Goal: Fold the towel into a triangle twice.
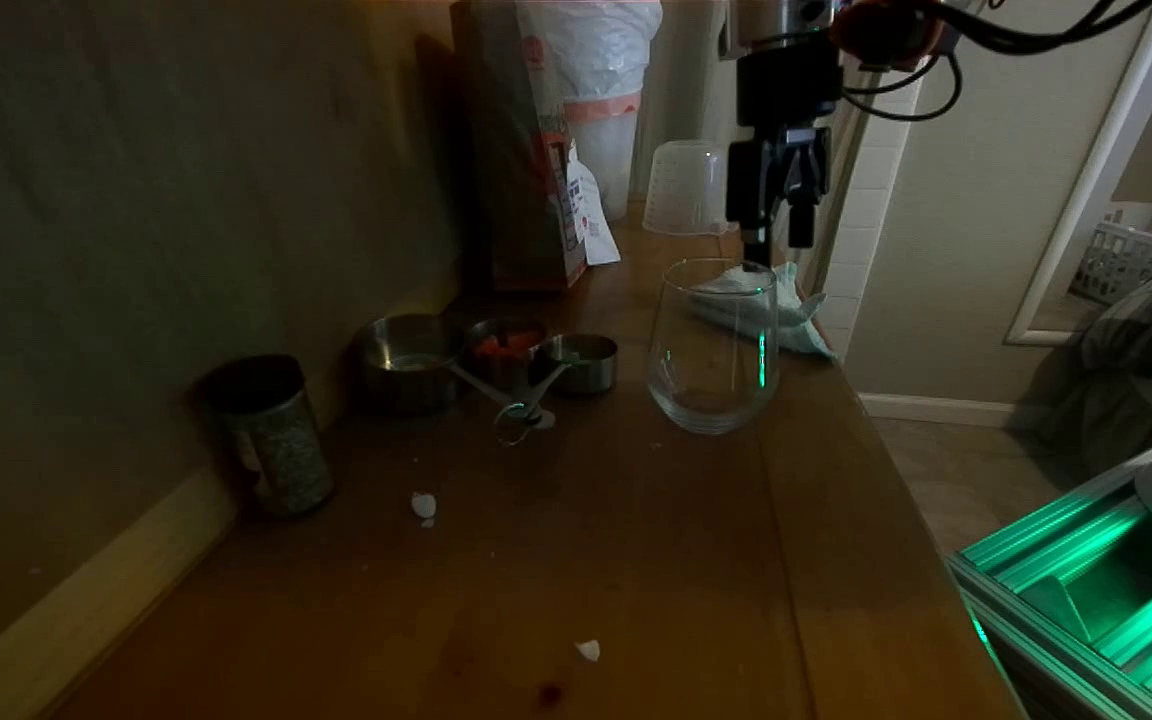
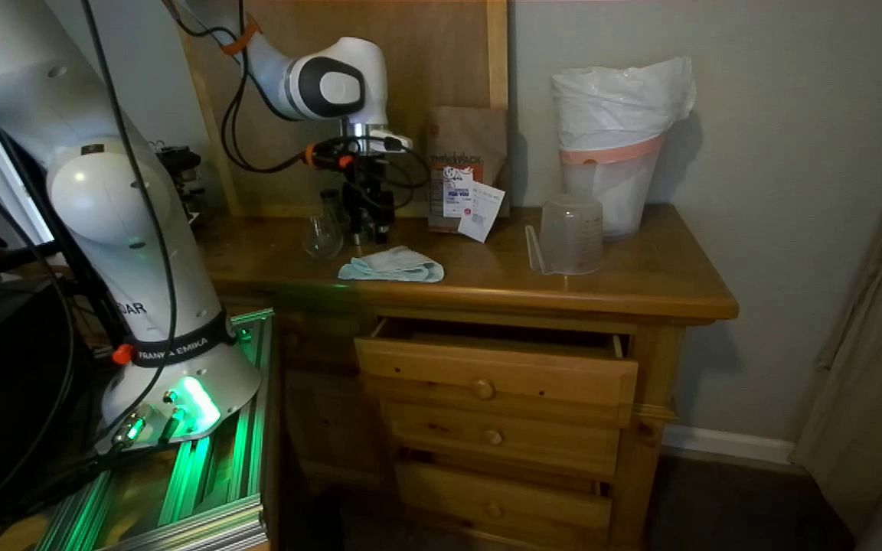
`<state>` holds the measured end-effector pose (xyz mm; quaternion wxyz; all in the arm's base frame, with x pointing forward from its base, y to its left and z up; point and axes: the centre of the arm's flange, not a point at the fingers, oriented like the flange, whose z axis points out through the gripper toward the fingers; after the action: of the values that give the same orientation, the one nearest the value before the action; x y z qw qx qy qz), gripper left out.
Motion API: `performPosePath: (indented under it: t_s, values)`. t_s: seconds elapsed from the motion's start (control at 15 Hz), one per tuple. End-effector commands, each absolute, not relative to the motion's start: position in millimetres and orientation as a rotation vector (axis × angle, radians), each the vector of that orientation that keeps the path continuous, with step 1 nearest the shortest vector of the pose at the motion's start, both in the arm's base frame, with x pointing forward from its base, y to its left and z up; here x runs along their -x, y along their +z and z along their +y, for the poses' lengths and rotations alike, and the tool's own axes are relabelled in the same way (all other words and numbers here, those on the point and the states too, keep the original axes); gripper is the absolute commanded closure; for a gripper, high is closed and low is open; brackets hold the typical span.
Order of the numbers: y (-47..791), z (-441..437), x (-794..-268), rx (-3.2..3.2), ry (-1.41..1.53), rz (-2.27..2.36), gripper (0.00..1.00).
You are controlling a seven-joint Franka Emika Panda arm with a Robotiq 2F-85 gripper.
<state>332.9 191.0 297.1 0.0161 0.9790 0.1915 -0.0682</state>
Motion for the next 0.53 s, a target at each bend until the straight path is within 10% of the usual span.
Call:
performPosePath:
  t_s: [0.0,0.47]
  values:
    - [337,174,-347,-3.104,-0.161,0.599,0.00]
    - [405,146,-375,-3.123,-0.077,0.612,0.00]
